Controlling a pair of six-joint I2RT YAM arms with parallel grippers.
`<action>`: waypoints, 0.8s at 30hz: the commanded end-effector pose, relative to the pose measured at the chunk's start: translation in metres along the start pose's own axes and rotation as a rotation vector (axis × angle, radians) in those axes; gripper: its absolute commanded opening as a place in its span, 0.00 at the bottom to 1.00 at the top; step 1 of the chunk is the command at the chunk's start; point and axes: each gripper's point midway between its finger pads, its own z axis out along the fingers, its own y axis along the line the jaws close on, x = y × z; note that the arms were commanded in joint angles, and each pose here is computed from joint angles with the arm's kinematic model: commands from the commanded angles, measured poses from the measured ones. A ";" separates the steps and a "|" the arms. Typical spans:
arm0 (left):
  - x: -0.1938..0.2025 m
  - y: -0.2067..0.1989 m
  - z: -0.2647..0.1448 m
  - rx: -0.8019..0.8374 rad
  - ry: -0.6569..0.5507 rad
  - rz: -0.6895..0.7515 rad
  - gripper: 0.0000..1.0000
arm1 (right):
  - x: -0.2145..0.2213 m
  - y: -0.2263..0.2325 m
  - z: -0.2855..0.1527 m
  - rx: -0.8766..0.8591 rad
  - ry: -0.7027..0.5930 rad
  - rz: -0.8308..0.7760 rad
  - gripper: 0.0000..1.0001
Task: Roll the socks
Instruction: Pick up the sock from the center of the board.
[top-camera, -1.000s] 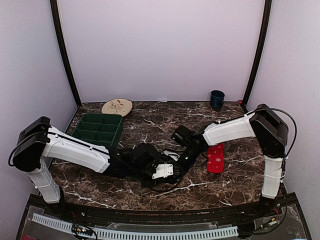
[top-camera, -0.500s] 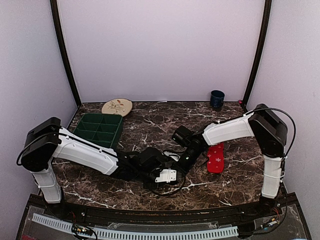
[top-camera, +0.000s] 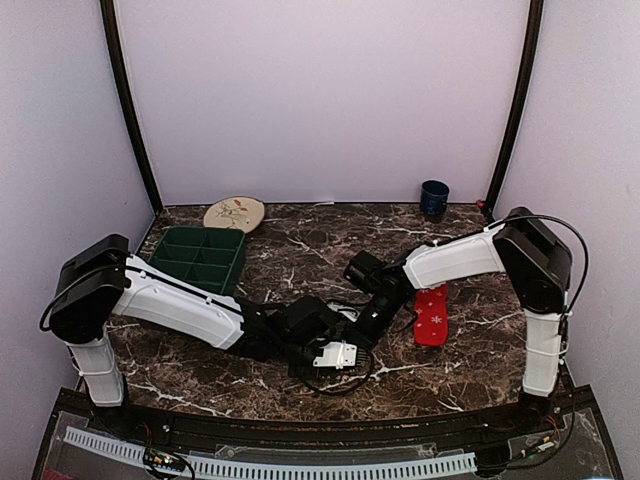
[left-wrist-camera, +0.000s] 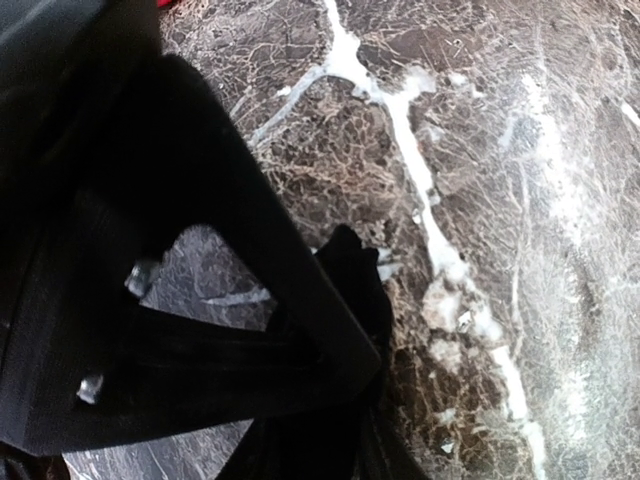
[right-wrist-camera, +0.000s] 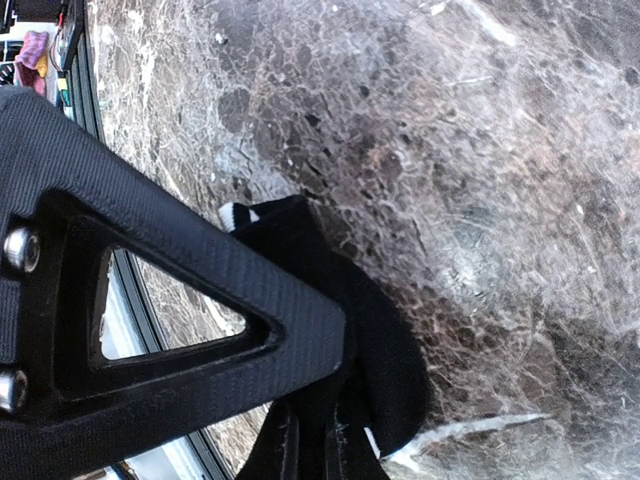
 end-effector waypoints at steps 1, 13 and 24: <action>-0.005 -0.012 0.001 0.062 -0.004 0.032 0.30 | 0.034 -0.025 0.016 0.060 0.126 0.093 0.04; 0.004 -0.036 0.015 0.165 0.064 0.044 0.18 | 0.029 -0.025 0.016 0.052 0.120 0.099 0.04; 0.016 -0.051 0.024 0.217 0.118 -0.005 0.04 | 0.029 -0.029 0.011 0.078 0.104 0.110 0.11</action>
